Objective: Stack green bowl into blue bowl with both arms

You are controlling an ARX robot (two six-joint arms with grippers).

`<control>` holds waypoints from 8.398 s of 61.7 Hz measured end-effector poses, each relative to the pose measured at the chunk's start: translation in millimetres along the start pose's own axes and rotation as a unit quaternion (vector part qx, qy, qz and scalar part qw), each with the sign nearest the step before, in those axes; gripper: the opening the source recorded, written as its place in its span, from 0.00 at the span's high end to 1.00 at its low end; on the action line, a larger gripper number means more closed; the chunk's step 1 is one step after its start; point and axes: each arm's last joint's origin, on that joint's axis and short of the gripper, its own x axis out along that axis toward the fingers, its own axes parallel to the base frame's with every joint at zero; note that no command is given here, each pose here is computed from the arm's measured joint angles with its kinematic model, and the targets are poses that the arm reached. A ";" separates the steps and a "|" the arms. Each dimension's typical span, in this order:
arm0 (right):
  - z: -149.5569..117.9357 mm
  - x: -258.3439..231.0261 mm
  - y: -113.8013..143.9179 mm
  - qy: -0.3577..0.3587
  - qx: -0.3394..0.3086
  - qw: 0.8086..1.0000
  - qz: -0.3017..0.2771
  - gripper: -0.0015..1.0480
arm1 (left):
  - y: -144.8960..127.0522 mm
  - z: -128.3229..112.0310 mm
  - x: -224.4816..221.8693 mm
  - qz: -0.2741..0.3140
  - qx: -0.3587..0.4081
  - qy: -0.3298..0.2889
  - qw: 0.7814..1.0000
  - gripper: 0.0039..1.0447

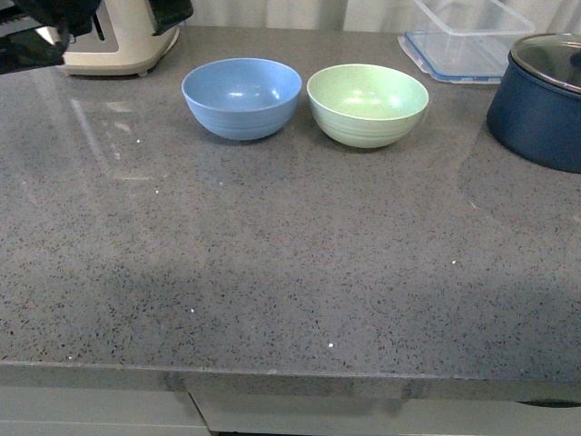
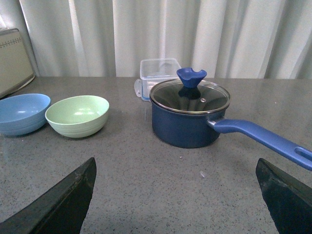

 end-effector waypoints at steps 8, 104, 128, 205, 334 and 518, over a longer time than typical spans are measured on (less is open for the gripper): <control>0.0 0.0 0.0 0.000 0.000 1.000 0.000 0.10 | 14.9 -18.4 -25.4 0.011 0.034 0.006 0.999 0.06; 0.0 0.0 0.0 0.000 0.000 1.000 0.000 0.10 | 158.3 -130.9 -135.6 -0.143 0.130 -0.265 0.945 0.97; 0.0 0.0 0.0 0.000 0.000 1.000 0.000 0.10 | 164.1 -133.6 -158.2 -0.146 0.127 -0.280 0.940 0.97; 0.0 0.0 0.0 0.000 0.000 1.000 0.000 0.10 | 177.7 -152.3 -190.2 -0.146 0.127 -0.283 0.939 0.83; 29.0 376.5 112.7 0.445 -0.042 0.891 0.078 0.10 | 177.7 -152.3 -190.3 -0.146 0.128 -0.284 0.939 0.06; 81.0 389.5 215.3 0.397 -0.072 0.884 0.235 0.99 | 177.7 -152.3 -190.3 -0.146 0.128 -0.284 0.939 0.06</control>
